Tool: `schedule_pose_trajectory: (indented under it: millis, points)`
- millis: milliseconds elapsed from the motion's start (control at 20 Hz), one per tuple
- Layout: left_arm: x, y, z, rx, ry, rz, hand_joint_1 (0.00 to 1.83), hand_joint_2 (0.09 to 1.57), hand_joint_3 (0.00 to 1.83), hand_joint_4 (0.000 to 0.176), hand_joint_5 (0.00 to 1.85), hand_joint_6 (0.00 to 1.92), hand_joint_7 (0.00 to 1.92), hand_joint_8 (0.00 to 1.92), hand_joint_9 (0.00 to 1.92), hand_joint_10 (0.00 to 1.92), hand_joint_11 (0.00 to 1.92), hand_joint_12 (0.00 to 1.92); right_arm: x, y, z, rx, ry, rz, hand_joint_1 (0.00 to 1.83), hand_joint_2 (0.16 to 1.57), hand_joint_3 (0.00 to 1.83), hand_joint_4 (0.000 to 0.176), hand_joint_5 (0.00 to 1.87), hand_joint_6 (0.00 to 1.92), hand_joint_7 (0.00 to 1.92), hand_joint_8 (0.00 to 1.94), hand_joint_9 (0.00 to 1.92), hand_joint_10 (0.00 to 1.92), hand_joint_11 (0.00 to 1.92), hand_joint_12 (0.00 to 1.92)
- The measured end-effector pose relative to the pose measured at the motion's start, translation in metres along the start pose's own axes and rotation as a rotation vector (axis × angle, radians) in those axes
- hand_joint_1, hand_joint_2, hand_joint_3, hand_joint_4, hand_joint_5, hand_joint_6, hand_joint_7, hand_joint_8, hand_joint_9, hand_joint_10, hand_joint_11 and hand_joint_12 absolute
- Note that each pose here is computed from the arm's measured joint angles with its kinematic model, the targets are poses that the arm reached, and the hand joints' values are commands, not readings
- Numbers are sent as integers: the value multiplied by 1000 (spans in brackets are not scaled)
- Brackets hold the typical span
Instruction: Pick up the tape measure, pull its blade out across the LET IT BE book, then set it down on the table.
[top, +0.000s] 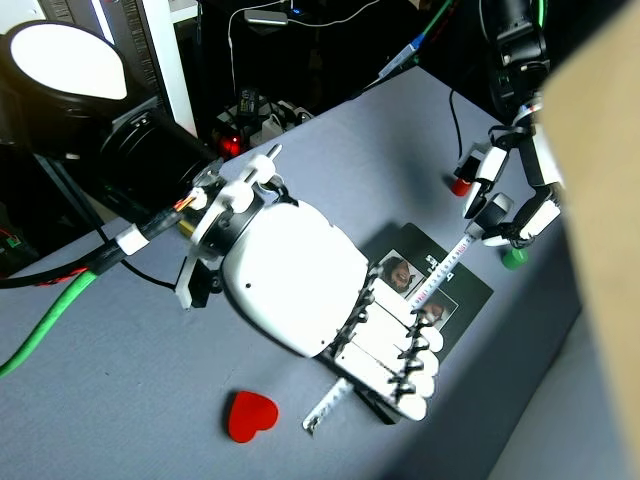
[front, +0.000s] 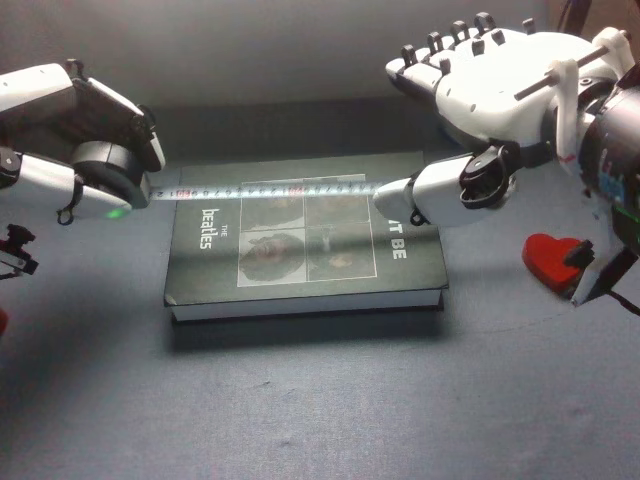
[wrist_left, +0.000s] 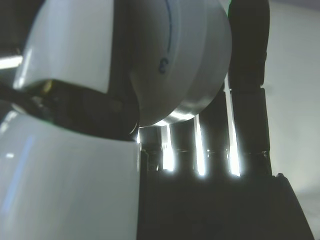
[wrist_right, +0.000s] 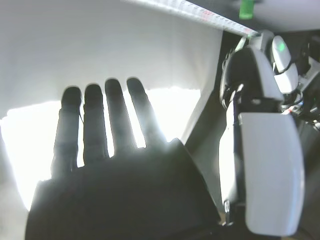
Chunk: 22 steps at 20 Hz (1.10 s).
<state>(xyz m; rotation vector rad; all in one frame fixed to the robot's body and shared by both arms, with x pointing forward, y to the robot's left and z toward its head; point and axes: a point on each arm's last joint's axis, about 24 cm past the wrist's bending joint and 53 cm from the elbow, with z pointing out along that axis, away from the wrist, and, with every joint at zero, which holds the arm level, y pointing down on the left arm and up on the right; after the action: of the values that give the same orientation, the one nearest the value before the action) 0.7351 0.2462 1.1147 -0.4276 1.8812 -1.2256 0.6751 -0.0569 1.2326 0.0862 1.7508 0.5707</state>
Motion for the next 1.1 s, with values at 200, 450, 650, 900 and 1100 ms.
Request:
schedule_pose_trajectory:
  millis: [200, 450, 650, 900, 1100]
  points:
    - [-8, 14, 0, -14, 22, 50, 1388, 1086, 0, 0, 932, 816, 1068, 816, 1017, 1154, 1044, 931, 3, 0, 0, -7, -1, -10, 206, 1075, 5, 0, 23, 8, 26, 9, 0, 0, 63, 39]
    - [-11, 20, 3, -8, 27, 44, 1388, 1084, 0, 0, 992, 717, 1029, 883, 1018, 1168, 1047, 956, 4, 0, 0, -7, -1, -11, 214, 1068, 1, 0, 0, 0, 0, 0, 0, 0, 29, 28]
    - [-18, 33, -3, -34, 20, 33, 1388, 1085, 0, 0, 965, 753, 1045, 849, 1020, 1164, 1016, 939, 4, 0, 0, -7, -1, -11, 181, 1088, 7, 0, 0, 0, 7, 3, 0, 0, 50, 47]
    - [-13, 49, -9, -58, 47, 39, 1389, 1085, 0, 0, 965, 747, 1062, 823, 1008, 1191, 1006, 954, 4, 1, 0, -9, -1, -12, 179, 1094, 6, 0, 0, 0, 20, 6, 0, 0, 43, 51]
    - [-25, 50, -10, -50, 28, 51, 1389, 1081, 0, 0, 977, 765, 1026, 853, 1044, 1134, 1043, 924, 3, 1, 0, -11, -1, -14, 187, 1092, 3, 0, 13, 4, 30, 7, 0, 0, 61, 68]
